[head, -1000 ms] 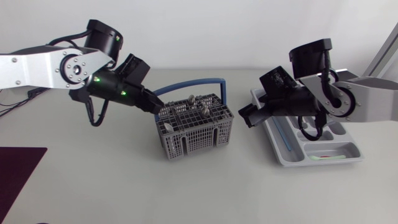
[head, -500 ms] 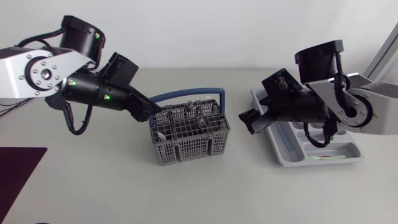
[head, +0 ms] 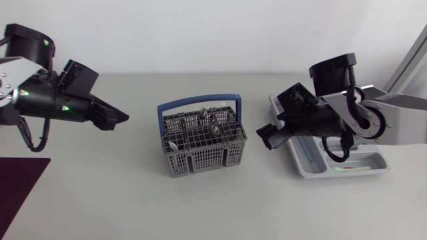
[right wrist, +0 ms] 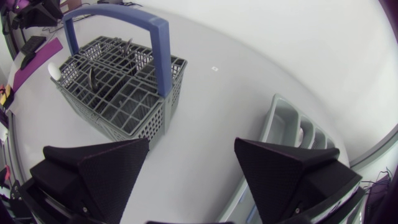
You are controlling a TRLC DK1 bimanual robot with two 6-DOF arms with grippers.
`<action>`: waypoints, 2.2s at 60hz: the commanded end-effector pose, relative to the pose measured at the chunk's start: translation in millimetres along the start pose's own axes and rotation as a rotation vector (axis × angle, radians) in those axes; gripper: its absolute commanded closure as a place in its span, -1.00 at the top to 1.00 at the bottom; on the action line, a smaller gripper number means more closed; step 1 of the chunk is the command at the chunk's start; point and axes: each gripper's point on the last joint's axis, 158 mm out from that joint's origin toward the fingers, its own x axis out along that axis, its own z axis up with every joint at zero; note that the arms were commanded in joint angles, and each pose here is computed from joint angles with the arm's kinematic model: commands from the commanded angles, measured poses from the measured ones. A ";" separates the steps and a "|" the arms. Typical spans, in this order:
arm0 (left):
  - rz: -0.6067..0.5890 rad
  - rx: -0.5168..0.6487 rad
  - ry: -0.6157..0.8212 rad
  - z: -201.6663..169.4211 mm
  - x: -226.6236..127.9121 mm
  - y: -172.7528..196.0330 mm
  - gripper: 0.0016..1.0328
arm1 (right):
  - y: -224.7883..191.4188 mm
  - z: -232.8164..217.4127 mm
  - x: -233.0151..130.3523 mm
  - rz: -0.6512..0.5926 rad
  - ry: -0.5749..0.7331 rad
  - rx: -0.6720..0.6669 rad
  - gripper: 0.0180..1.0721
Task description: Unload the cutlery basket into the drawer organizer.
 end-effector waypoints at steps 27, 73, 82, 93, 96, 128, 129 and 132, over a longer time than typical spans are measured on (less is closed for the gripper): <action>-0.170 0.031 0.142 -16.6 97.0 -43.5 -0.66 | 25.3 5.4 37.1 0.091 0.007 0.030 -0.87; -0.190 0.036 0.078 39.8 140.9 -51.3 -0.66 | 63.7 3.8 30.7 0.127 0.034 -0.005 -0.87; -0.193 0.031 0.088 35.1 141.9 -52.9 -0.65 | 50.5 9.4 41.7 0.105 0.034 0.013 -0.87; -0.198 0.031 0.096 30.6 140.4 -56.6 -0.65 | 41.3 13.7 46.2 0.093 0.031 0.022 -0.87; -0.200 0.031 0.099 28.9 140.0 -57.8 -0.65 | 41.1 14.9 45.7 0.093 0.028 0.022 -0.87; -0.151 -0.001 0.090 9.4 109.2 -35.5 -0.62 | 26.2 16.0 31.9 0.050 0.002 0.020 -0.82; -0.145 0.001 0.084 10.4 106.4 -33.1 -0.62 | 25.4 15.5 28.8 0.046 0.000 0.014 -0.80; -0.126 0.001 0.069 11.4 96.6 -25.0 -0.51 | 21.7 11.8 22.2 0.037 0.000 0.015 -0.58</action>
